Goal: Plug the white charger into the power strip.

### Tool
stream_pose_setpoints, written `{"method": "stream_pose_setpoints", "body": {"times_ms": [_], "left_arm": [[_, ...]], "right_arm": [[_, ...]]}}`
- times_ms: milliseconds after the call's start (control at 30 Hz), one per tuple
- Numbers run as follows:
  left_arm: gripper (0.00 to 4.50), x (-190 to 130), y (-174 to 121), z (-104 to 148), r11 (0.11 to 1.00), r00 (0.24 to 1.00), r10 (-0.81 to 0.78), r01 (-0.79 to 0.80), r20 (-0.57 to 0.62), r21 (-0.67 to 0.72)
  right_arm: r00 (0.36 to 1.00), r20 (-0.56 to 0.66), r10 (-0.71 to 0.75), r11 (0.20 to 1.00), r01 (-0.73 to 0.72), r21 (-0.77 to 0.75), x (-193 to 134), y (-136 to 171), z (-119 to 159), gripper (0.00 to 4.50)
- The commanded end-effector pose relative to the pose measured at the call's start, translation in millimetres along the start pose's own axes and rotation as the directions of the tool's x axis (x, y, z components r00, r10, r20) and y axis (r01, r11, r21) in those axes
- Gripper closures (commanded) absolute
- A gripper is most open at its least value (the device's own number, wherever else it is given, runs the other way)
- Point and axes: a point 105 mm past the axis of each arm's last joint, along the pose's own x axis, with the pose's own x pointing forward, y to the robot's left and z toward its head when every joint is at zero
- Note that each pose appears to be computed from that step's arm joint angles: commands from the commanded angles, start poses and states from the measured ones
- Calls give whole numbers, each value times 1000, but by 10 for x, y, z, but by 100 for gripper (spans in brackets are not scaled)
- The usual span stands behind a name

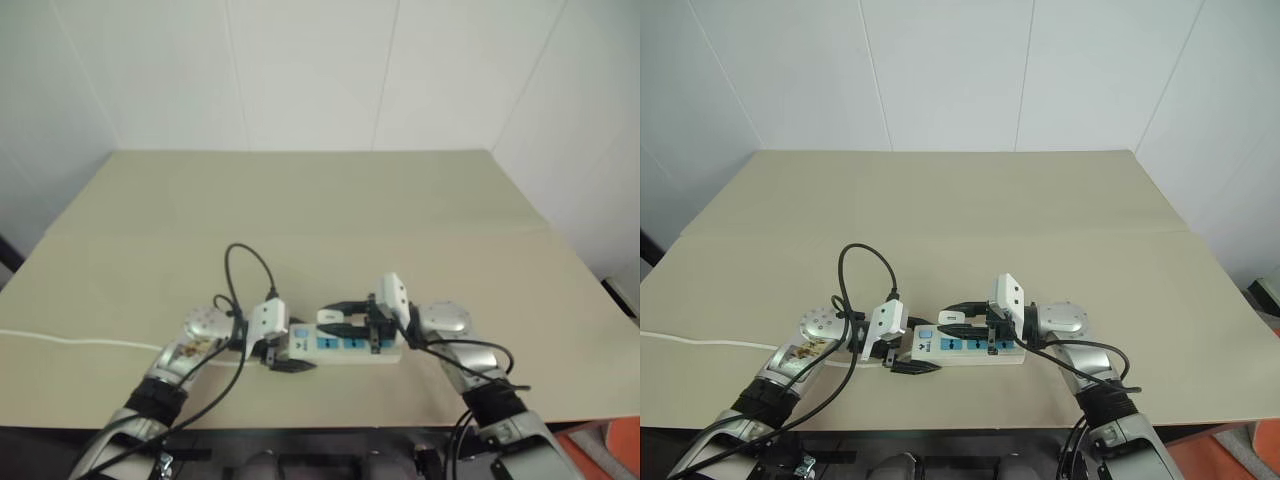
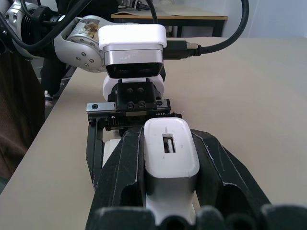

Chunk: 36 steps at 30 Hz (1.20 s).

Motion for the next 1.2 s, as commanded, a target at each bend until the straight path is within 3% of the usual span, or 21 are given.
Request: {"method": "stream_pose_setpoints", "body": {"times_ms": [33,400,900,1200], "left_arm": [[117,-143,-10,-146,1000,997,12,-13,-76,-22],[117,-124,-33,-138,1000,998,9,-11,-69,-22],[117,-131,-34,-137,1000,997,13,-15,-72,-23],[117,-175,-31,-137,1000,997,20,-22,-80,-17]], "right_arm": [[990,-113,-90,996,90,0,-220,-140,-179,336],[992,-119,-33,999,34,10,-5,-38,-242,336],[977,-204,-66,995,80,64,-227,-89,-456,336],[981,-192,-9,997,23,73,-164,-73,-440,336]]}}
